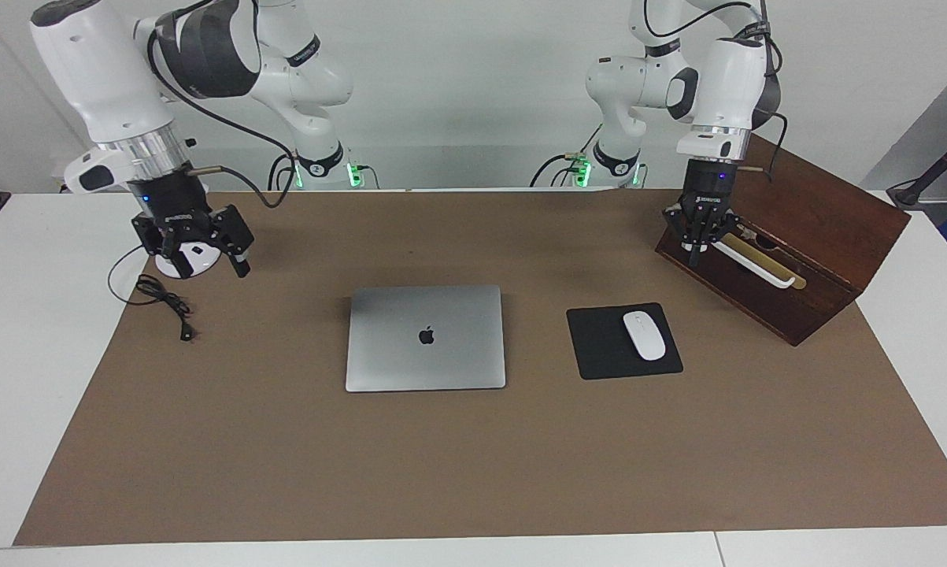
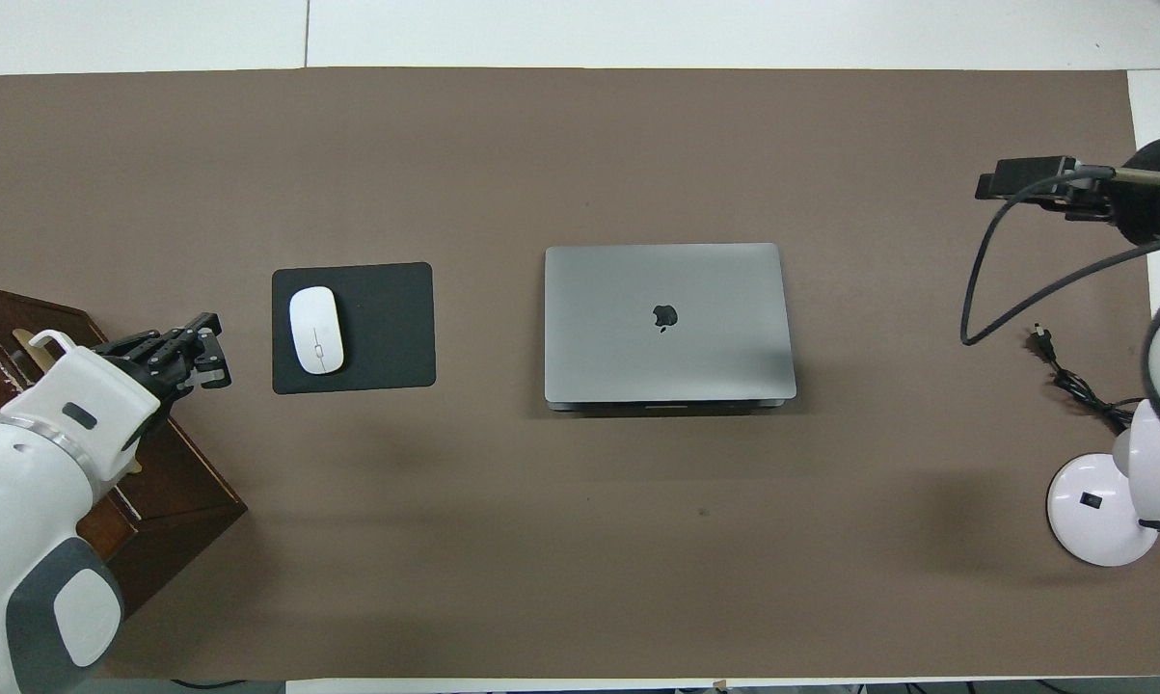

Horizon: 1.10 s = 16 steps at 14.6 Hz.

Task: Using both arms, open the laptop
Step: 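Move the right gripper toward the laptop while the left gripper advances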

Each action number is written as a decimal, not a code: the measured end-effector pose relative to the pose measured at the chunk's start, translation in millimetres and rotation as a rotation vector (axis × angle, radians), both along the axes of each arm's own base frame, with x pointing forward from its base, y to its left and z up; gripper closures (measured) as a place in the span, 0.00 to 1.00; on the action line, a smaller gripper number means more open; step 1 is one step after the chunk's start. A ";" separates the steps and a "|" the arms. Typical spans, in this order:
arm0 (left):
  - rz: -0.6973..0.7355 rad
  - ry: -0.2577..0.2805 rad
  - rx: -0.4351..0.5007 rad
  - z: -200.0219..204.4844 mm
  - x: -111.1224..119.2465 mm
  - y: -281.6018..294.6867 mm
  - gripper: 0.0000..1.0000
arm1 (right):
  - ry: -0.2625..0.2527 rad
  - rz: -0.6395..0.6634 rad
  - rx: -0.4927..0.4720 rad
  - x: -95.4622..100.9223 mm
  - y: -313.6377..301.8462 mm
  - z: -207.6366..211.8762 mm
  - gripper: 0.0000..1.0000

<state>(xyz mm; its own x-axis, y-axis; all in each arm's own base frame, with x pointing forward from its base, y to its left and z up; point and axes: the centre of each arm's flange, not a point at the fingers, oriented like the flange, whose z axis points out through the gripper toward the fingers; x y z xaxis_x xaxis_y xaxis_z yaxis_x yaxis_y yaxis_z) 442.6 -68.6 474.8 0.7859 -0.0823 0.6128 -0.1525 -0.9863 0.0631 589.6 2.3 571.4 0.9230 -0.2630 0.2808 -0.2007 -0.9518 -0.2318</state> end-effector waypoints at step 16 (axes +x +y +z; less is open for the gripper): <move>-0.145 -0.060 -0.140 -138.9 -80.5 -129.4 0.99 | -0.221 -0.580 0.567 -24.5 196.4 -157.4 0.00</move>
<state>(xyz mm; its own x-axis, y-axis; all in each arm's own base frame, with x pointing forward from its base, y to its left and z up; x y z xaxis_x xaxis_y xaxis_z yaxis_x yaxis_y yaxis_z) 362.0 -198.0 335.9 0.7338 -0.1028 0.6715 -0.2998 -0.9360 0.1844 565.1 198.7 414.0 0.5369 -0.8348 0.1216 -0.5163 -0.4391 -0.7353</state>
